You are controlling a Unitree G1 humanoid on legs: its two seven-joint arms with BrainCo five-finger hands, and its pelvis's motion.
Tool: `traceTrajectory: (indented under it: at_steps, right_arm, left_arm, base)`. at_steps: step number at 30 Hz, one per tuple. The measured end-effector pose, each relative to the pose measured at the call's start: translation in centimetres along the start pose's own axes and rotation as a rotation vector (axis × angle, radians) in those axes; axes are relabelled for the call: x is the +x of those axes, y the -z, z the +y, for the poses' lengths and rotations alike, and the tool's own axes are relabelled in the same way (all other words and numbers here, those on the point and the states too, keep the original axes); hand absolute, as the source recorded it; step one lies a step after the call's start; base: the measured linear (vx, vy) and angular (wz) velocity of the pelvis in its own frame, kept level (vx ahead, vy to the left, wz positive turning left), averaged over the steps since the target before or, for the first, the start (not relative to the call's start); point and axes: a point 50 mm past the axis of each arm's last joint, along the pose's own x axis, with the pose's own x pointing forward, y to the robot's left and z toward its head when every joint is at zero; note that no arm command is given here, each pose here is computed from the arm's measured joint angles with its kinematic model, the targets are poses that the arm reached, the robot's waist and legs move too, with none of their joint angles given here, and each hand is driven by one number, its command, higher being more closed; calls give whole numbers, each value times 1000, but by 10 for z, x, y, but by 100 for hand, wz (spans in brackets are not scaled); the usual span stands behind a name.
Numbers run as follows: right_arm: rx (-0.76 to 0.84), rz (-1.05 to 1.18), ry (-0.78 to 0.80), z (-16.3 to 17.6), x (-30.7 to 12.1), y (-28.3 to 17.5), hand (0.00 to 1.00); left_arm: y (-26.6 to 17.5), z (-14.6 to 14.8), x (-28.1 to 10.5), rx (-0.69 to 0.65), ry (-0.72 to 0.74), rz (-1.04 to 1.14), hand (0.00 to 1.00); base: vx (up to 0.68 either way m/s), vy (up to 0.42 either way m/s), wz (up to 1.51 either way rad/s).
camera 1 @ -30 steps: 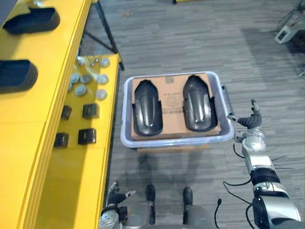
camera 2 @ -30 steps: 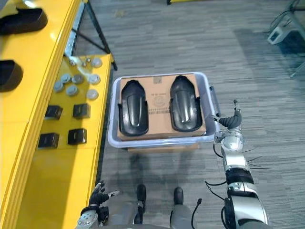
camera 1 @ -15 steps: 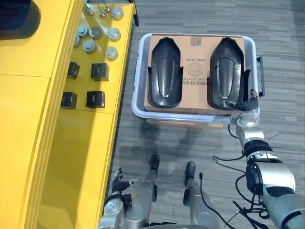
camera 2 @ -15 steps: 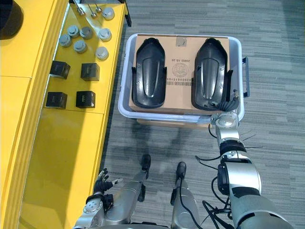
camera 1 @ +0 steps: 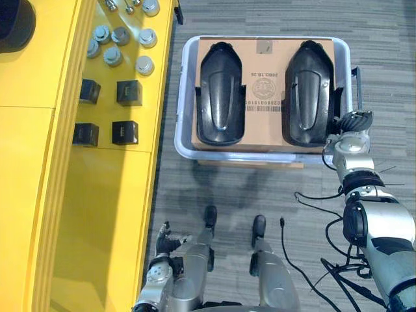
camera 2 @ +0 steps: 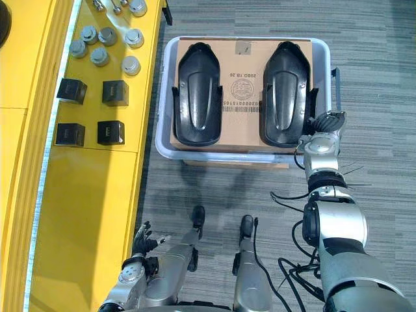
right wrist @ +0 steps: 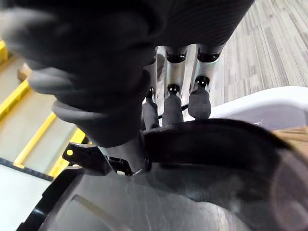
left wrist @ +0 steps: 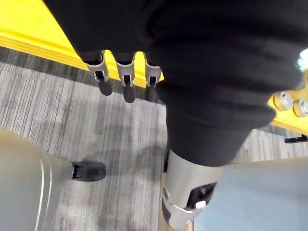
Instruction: Walk over and take plastic housings, then place them on the shelf
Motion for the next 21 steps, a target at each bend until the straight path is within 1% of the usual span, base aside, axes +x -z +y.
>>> traceTrajectory:
  at_steps: [6,9,13,16,21]
  right_arm:
    - [23,-83,25,-5,-3,-9,100]
    - [36,-121,43,-11,-7,-5,100]
    - [41,-159,60,-16,-19,7,100]
    - [84,-171,97,-19,-28,12,100]
    - [99,-233,81,-14,-50,15,100]
  left_arm:
    - [0,-1,0,-4,1,1,0]
    - [0,-1,0,-5,1,1,0]
    - [0,-2,-1,-8,0,0,0]
    - [-1,-3,-2,-16,5,-10,0]
    - [-11,-1,-8,-33,7,-70,0]
  base:
    - [14,3,-2]
    - [0,0,0]
    - [0,0,0]
    - [7,-10,-2]
    - [47,-19,-1]
